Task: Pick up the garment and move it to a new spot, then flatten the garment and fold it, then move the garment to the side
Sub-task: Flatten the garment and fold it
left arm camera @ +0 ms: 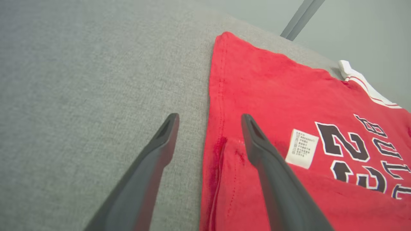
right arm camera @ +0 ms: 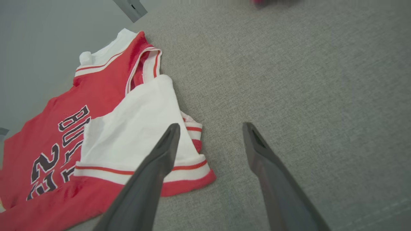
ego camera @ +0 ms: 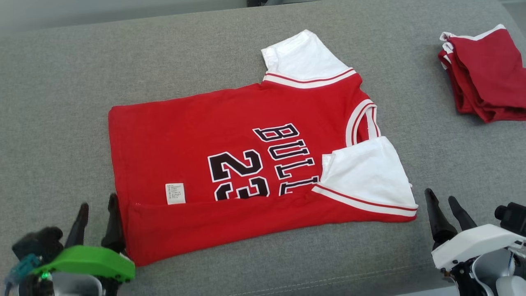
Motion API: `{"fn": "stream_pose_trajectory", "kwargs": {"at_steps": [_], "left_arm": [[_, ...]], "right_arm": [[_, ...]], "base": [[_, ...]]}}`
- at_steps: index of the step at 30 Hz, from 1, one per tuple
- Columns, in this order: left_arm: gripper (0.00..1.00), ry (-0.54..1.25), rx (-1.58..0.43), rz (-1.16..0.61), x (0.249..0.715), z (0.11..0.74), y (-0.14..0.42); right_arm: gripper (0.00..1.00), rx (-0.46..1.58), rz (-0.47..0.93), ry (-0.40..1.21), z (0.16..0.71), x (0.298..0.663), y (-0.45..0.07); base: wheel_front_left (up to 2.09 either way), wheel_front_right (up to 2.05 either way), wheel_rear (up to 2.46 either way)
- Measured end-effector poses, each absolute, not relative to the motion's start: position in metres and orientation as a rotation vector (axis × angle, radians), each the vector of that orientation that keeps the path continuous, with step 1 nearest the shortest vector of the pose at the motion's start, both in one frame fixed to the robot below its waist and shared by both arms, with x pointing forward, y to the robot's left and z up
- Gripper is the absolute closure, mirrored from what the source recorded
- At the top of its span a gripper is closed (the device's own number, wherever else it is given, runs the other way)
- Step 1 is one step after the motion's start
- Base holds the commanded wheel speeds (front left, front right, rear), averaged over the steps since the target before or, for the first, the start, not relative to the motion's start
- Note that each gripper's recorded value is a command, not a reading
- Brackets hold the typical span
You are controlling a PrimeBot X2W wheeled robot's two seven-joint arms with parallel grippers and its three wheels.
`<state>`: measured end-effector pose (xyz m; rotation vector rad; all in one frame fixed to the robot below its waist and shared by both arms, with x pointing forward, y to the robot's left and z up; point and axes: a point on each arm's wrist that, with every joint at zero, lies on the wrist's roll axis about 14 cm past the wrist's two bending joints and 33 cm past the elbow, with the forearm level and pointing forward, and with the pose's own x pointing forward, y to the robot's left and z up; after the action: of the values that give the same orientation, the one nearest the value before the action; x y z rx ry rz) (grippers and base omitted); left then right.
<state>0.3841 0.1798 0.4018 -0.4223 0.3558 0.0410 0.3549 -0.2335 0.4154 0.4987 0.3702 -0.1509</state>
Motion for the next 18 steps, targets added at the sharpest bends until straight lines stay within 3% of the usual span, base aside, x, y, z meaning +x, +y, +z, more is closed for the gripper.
{"fn": "stream_pose_trajectory", "kwargs": {"at_steps": [8,18], "left_arm": [[0.0,0.293,-0.245,-0.083,0.464,0.44,0.178],[0.0,0.401,-0.094,-0.153,0.522,0.411,0.169]], "right_arm": [[0.0,0.444,-0.057,0.305,0.445,0.384,-0.223],[0.0,0.417,0.016,0.292,0.449,0.413,-0.21]], "base": [[0.0,0.0,0.0],[0.0,0.0,0.0]]}}
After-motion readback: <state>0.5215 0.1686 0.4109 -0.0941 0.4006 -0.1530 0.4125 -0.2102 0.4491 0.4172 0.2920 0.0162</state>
